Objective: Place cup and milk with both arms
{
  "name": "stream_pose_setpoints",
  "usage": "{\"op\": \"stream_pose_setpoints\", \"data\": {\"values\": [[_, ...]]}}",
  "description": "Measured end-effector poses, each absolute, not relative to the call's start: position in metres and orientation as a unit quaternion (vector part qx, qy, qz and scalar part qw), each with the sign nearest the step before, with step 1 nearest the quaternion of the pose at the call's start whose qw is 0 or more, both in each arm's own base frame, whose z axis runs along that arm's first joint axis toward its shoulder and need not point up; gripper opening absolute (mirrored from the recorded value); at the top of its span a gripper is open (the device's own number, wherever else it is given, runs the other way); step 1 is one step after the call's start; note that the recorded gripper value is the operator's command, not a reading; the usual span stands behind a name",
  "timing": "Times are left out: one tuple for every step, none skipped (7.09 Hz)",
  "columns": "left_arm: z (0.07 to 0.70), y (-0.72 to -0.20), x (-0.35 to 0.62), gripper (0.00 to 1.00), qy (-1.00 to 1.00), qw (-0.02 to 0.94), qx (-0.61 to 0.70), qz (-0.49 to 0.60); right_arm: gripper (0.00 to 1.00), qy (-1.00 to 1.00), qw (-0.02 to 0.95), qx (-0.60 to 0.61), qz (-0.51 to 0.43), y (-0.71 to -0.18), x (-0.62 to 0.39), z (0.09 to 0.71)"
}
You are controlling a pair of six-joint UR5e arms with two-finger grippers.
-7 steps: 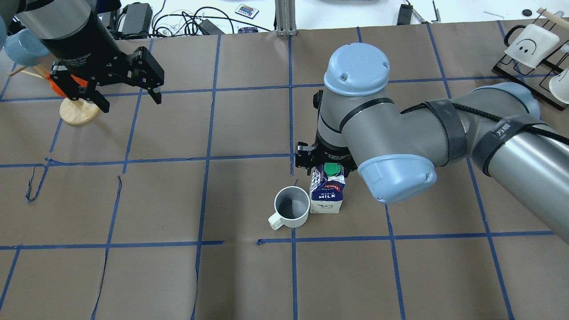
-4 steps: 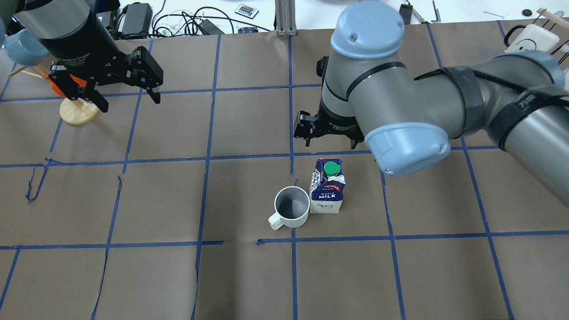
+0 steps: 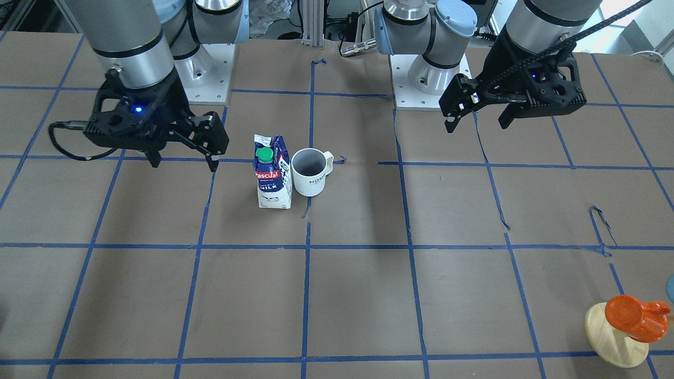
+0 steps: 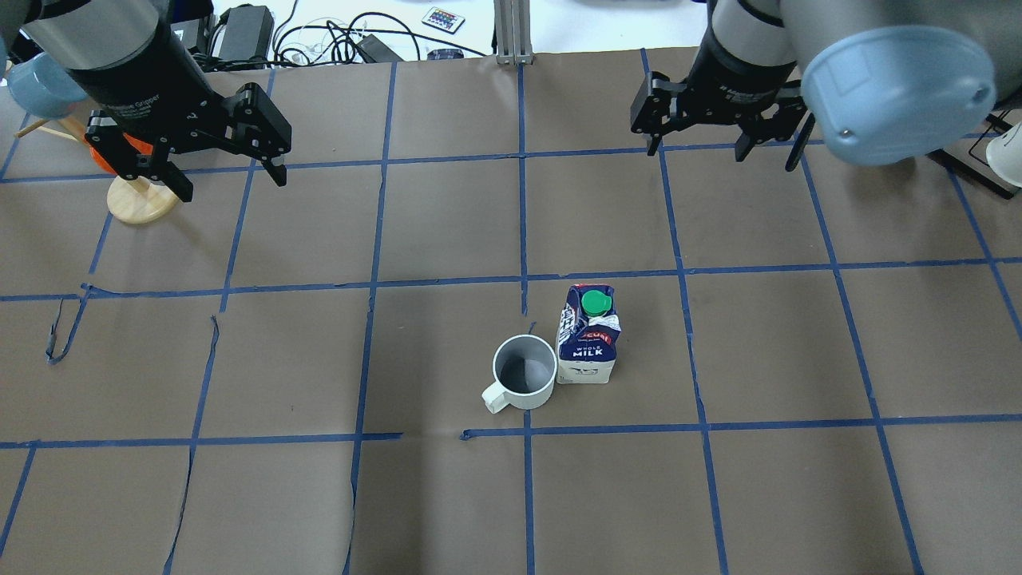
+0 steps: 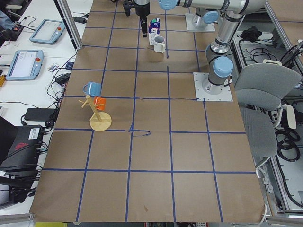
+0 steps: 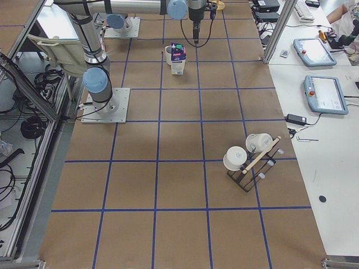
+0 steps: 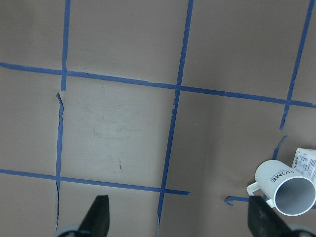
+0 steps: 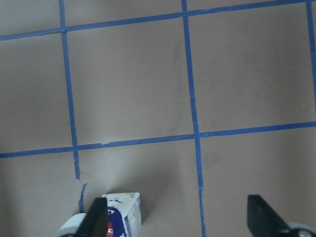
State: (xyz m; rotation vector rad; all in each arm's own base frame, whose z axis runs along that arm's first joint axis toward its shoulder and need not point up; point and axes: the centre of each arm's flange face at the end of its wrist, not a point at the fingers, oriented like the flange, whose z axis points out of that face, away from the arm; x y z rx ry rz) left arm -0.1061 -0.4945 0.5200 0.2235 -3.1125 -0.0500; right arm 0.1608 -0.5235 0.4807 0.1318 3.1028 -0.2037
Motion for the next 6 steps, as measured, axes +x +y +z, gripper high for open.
{"op": "stream_pose_setpoints", "data": {"values": [[0.520, -0.495, -0.106, 1.00, -0.997, 0.010, 0.072, -0.016, 1.00, 0.998, 0.010, 0.039, -0.057, -0.526, 0.143, 0.483], [0.520, -0.494, -0.106, 1.00, -0.997, 0.010, 0.072, -0.016, 1.00, 0.998, 0.008, 0.040, -0.044, -0.524, 0.133, 0.483], [0.520, -0.494, -0.106, 1.00, -0.997, 0.010, 0.072, -0.016, 1.00, 0.999, 0.007, 0.041, -0.033, -0.519, 0.128, 0.484], [0.521, -0.494, -0.106, 1.00, -0.997, 0.010, 0.072, -0.016, 1.00, 0.999, 0.008, 0.041, -0.030, -0.515, 0.127, 0.487], [0.521, -0.494, -0.106, 1.00, -0.997, 0.010, 0.072, -0.015, 1.00, 0.999, 0.008, 0.041, -0.031, -0.510, 0.127, 0.490], [0.521, -0.493, -0.105, 1.00, -0.997, 0.010, 0.072, -0.015, 1.00, 0.999, 0.007, 0.041, -0.031, -0.507, 0.127, 0.492]]}}
